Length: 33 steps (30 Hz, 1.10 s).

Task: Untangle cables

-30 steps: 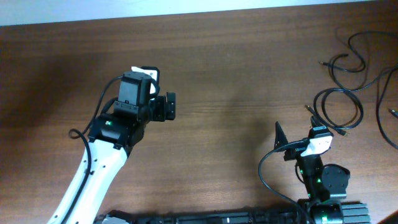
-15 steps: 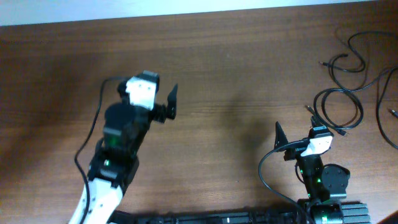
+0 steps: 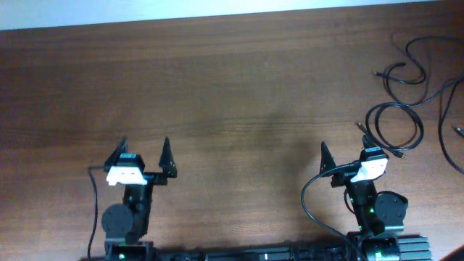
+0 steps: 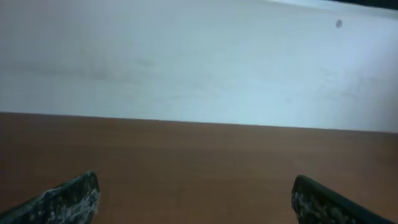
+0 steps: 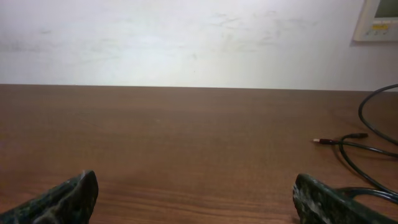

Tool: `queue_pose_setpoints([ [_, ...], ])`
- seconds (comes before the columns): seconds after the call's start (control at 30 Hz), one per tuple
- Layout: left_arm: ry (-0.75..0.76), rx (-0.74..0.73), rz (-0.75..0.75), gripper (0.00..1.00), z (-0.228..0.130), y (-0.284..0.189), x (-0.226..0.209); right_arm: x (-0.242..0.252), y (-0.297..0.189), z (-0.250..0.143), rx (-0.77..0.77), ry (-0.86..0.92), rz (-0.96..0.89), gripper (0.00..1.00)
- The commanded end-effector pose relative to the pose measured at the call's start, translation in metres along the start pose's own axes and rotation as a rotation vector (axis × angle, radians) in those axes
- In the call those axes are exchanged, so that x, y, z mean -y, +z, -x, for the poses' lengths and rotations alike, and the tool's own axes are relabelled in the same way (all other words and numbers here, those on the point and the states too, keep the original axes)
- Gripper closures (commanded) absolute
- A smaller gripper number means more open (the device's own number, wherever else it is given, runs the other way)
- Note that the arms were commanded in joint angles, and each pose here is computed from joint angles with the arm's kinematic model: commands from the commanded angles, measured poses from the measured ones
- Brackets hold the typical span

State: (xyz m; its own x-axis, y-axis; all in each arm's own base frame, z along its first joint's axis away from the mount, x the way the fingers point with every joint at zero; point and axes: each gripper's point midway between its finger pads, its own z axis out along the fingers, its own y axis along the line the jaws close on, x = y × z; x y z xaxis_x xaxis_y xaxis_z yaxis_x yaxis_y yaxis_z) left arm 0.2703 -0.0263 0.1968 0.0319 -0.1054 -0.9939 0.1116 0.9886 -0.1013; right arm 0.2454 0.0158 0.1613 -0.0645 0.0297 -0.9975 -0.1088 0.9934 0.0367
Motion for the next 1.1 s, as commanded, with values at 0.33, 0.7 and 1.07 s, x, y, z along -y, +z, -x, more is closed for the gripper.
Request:
queue_pose_setpoints([
  [0.33,-0.077,-0.099,0.175,0.01,-0.035,-0.030,-0.037,-0.001,0.000,-0.002,-0.001,0.003,0.001,0.01],
  [0.7,-0.059,-0.110,0.123,0.01,-0.037,-0.029,-0.028,-0.001,0.000,-0.002,-0.001,0.003,0.001,0.01],
  [1.07,0.075,-0.120,0.042,0.01,-0.038,-0.028,-0.013,-0.001,0.000,-0.002,-0.001,0.003,0.001,0.01],
])
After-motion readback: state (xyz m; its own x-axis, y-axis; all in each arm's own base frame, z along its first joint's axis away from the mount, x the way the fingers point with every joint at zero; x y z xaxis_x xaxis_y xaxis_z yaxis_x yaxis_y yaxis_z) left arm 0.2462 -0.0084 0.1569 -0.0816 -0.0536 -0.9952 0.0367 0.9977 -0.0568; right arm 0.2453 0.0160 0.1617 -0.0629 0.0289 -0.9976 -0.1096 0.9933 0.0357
